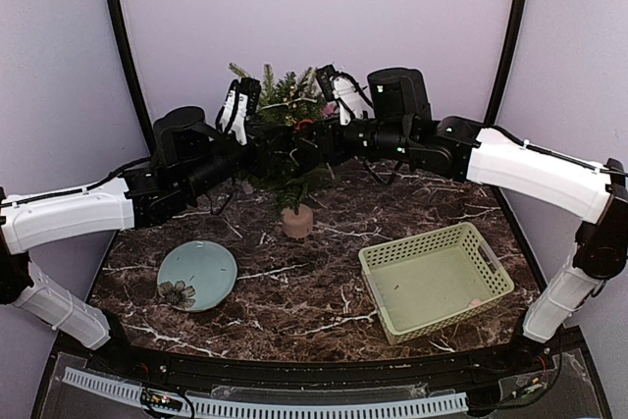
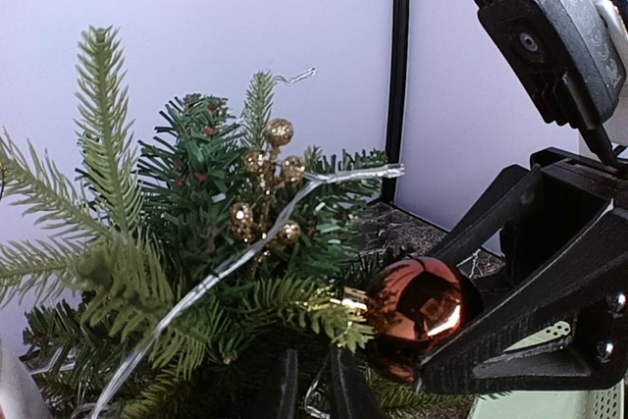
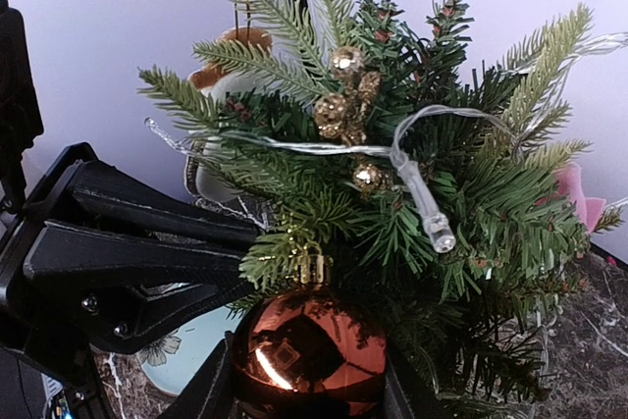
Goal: Decorate the small christmas tree
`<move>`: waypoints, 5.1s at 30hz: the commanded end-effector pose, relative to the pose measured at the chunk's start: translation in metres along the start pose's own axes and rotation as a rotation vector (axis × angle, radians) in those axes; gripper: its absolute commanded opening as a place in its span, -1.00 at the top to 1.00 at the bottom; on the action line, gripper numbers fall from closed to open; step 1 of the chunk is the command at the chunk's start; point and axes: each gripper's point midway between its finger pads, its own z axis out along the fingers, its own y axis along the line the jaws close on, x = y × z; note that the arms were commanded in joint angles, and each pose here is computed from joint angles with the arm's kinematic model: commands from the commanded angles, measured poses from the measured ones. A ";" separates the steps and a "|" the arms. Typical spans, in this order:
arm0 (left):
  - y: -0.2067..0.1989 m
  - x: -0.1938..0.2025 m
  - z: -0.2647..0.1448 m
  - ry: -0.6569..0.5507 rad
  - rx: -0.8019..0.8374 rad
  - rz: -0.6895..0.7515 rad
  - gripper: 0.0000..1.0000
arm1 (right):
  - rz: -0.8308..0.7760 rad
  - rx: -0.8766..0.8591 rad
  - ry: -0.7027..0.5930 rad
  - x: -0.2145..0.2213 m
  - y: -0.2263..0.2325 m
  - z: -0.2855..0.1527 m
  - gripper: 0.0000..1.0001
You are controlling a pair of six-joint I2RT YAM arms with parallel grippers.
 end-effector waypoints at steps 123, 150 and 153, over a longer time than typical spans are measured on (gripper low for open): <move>-0.015 0.037 -0.110 -0.089 0.209 -0.131 0.27 | 0.453 0.995 1.194 0.361 -0.153 -0.270 0.16; -0.002 0.030 -0.118 -0.145 0.145 -0.080 0.27 | 0.659 0.983 1.031 0.357 -0.162 -0.228 0.13; -0.003 0.031 -0.118 -0.140 0.150 -0.074 0.26 | 0.622 0.949 0.957 0.336 -0.178 -0.187 0.09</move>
